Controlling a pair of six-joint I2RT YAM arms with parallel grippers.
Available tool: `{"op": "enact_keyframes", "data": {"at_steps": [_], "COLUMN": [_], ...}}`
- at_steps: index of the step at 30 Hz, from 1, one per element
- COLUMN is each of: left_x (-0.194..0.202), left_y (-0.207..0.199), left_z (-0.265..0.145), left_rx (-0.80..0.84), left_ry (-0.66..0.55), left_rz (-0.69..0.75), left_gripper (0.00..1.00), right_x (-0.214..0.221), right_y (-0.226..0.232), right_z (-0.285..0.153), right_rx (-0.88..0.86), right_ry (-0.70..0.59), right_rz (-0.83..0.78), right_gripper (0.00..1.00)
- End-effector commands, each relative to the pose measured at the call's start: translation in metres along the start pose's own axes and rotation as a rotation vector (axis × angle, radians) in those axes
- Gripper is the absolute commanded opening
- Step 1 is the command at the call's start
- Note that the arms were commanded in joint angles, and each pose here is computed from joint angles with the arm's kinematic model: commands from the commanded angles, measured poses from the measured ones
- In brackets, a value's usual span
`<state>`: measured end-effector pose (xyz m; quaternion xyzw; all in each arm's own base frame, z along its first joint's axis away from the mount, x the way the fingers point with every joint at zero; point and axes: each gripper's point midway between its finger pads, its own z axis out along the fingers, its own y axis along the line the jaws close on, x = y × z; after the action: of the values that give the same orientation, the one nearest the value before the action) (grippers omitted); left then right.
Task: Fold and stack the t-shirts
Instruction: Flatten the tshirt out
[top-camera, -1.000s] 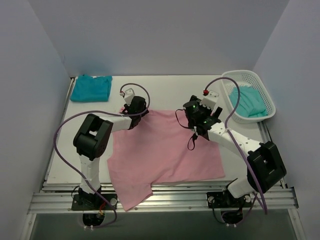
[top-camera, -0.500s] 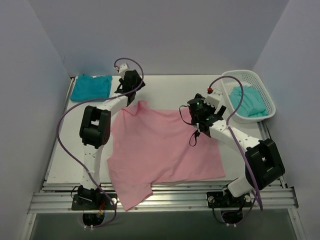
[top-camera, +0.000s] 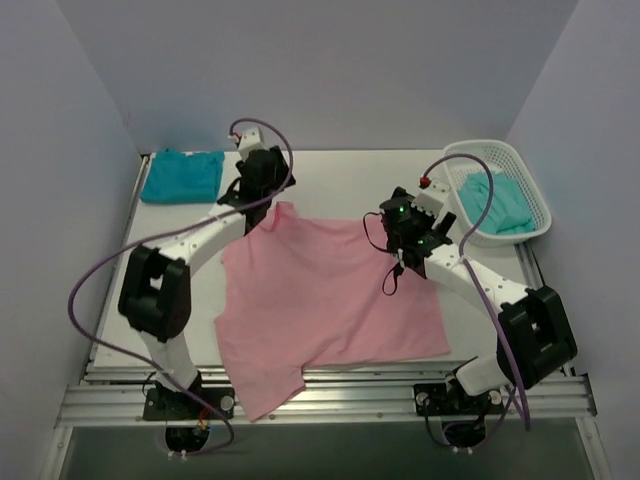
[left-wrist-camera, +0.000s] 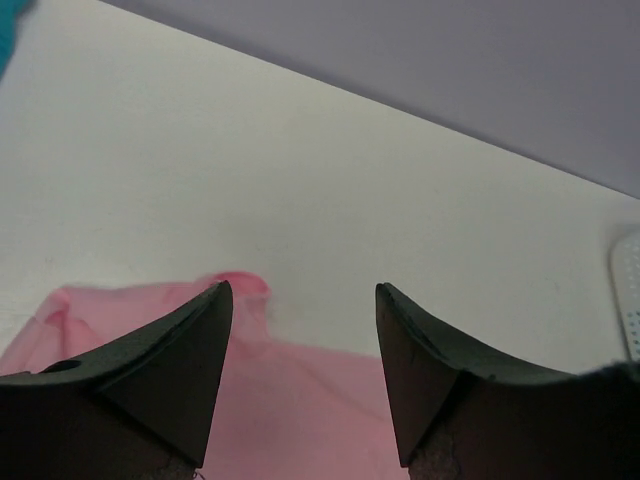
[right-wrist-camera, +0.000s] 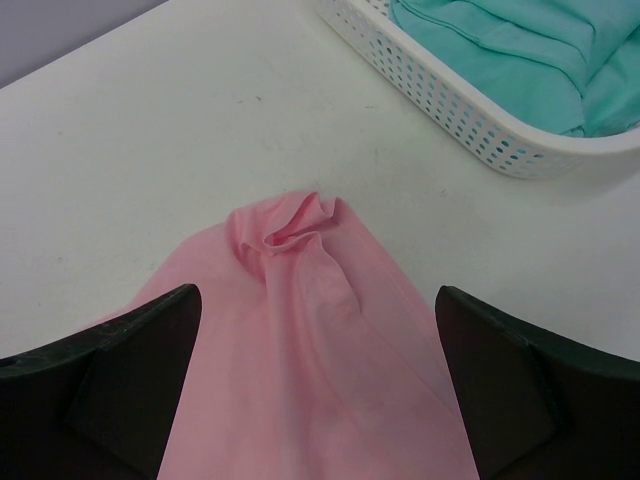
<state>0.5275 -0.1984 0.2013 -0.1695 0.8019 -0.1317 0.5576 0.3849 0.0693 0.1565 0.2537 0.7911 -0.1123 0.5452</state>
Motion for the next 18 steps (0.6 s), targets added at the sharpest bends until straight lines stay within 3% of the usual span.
{"op": "enact_keyframes", "data": {"at_steps": [1,5,9,13,18], "left_x": [0.002,0.045,0.078,0.11,0.127], "left_y": [-0.004,0.022,0.043,0.055,0.065], "left_z": [-0.045,-0.061,-0.053,-0.036,-0.019], "left_rx": [0.001,-0.045,-0.117,-0.154,-0.178], "left_ry": [-0.063,-0.011,0.057,0.114,0.149], "left_rz": [-0.027,-0.004,0.026,0.045,0.043], "left_gripper": [0.67,0.54,0.31,0.22,0.27], "right_x": [-0.017,-0.016,-0.013,-0.016,-0.019], "right_y": [-0.002,0.004,0.007,0.004,0.001], "right_z": [-0.015,-0.019,-0.021,-0.023,-0.024], "right_rx": [-0.029,-0.052,-0.053,-0.055,-0.049], "right_ry": [-0.037,-0.03,-0.021,-0.026,-0.035], "right_rz": [0.045,0.044,0.024,0.031,0.035], "right_gripper": [0.99,0.99,0.99,0.99,0.99]}}
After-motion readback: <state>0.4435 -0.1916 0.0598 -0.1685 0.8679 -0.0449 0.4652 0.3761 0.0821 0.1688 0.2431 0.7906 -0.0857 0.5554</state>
